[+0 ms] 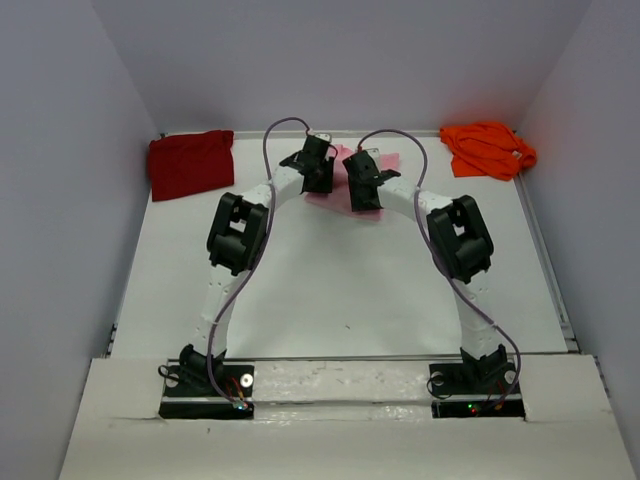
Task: Fold and stack the t-shirts
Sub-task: Fold the tshirt
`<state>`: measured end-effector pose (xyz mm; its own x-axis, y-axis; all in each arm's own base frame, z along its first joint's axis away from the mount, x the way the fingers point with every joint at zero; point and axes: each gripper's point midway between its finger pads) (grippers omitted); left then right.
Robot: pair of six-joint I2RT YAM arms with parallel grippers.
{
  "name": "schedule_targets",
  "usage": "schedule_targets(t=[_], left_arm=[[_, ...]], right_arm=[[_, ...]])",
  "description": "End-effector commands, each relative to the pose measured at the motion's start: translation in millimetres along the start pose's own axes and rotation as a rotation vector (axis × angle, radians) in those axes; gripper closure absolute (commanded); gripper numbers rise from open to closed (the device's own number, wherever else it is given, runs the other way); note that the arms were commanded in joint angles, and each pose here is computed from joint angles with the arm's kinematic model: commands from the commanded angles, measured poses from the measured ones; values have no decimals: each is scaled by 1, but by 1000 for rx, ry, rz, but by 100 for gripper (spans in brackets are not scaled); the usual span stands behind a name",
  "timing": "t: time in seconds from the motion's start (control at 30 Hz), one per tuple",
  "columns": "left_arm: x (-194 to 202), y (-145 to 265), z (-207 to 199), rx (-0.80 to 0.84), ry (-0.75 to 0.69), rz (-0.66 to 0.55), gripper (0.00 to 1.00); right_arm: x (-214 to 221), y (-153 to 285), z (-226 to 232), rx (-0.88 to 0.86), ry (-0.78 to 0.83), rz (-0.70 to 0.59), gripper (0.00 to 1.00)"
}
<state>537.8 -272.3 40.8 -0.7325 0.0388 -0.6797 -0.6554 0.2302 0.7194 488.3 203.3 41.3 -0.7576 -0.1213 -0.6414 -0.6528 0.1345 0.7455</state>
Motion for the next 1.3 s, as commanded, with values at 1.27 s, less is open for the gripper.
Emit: schedule_targets(t=[1.27], left_arm=[[176,174,-44,84,-70,256,47]], right_arm=[[169,177,-2,-280,-35,126,41]])
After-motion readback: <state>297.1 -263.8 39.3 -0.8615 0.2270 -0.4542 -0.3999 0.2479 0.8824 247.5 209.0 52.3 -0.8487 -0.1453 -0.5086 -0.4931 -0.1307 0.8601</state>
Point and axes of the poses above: each gripper's point midway between its finger pads, its own y axis back along the fingers, its own z axis along the line the jaws close on, x = y × z, and after that the axes turned 1 degree about y, right-handed
